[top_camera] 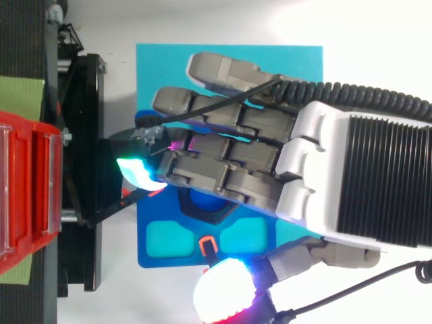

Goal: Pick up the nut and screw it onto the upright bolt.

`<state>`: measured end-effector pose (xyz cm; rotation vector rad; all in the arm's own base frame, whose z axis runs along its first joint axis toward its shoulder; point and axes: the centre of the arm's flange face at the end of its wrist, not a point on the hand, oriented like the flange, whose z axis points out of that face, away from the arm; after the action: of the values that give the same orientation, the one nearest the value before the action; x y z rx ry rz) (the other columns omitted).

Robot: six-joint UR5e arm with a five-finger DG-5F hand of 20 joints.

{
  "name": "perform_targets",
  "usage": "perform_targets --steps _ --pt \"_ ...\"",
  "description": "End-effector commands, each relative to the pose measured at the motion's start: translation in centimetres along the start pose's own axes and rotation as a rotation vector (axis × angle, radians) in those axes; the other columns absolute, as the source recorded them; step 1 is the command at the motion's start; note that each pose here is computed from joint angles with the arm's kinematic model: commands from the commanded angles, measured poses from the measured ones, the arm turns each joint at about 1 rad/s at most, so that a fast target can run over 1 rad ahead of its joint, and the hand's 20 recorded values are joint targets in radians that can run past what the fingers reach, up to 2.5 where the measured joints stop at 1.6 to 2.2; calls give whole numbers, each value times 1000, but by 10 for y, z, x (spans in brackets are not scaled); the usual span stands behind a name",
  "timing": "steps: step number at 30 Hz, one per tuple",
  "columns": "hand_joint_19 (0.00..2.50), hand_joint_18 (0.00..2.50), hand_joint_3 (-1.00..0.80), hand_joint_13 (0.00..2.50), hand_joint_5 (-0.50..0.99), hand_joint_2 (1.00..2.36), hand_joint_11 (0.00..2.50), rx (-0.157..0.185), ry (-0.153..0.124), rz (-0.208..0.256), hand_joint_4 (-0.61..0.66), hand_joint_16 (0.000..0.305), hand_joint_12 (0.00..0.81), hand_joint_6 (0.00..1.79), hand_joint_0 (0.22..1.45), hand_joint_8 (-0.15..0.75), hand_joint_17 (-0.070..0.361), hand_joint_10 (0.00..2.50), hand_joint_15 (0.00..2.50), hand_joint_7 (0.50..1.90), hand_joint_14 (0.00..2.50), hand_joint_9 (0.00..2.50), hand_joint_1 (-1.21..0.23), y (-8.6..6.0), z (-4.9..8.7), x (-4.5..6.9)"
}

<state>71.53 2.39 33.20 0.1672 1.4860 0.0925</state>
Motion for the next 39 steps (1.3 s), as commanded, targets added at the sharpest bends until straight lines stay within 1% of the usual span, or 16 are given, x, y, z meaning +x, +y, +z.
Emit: perform_targets --steps 1,8,9,10,11,12,13,14,16,18,26,30,35,39 --pt "0 0 -500 261 -142 1000 0 1 8 -3 167 31 284 501 473 171 70 0 0 611 0 349 -108 0 -1 1" --pt "0 0 -500 309 -123 1000 0 -6 12 -3 179 30 282 502 475 190 67 0 0 710 0 394 -111 0 -1 2" --pt "0 0 -500 313 -121 1000 0 -7 16 -5 181 30 282 502 476 192 67 0 0 719 0 398 -112 0 -2 4" --pt "0 0 -500 316 -120 1000 0 -9 27 -8 185 29 281 502 477 193 66 0 0 724 0 400 -113 -2 -6 11" --pt "0 0 -500 322 -120 1000 0 -8 30 -8 184 29 282 502 477 195 66 0 0 728 0 402 -115 -3 -7 13" --pt "0 0 -500 326 -118 1000 0 -8 30 -8 184 29 282 502 478 197 66 0 0 740 0 407 -116 -3 -7 13" --pt "0 0 -500 328 -117 1000 0 -8 32 -9 184 29 281 502 478 198 65 0 0 741 0 406 -116 -4 -8 15" --pt "0 0 -500 331 -117 1000 0 -9 27 -7 188 29 282 502 478 198 65 0 0 747 0 407 -117 -4 -8 16" --pt "0 0 -500 332 -116 1000 0 -10 15 -3 190 29 282 502 478 200 65 0 0 759 0 413 -118 -2 -7 16" --pt "0 0 -500 335 -114 1000 0 -16 18 -3 190 29 282 502 480 202 65 0 0 769 0 414 -120 -2 -7 16" --pt "0 0 -500 351 -102 1000 0 -19 18 -3 204 28 280 503 484 209 63 0 0 841 0 430 -129 -2 -7 16" --pt "0 0 -500 354 -101 1000 0 -19 19 -4 202 28 279 503 485 210 63 0 0 837 0 432 -142 -3 -7 16" --pt "0 0 -500 360 -101 1000 0 -28 40 -10 210 28 277 503 485 211 63 0 0 837 0 435 -149 -3 -9 18" --pt "0 0 -500 375 -101 1000 0 -31 46 -11 209 27 275 503 487 214 62 0 0 852 0 441 -155 -4 -10 19"
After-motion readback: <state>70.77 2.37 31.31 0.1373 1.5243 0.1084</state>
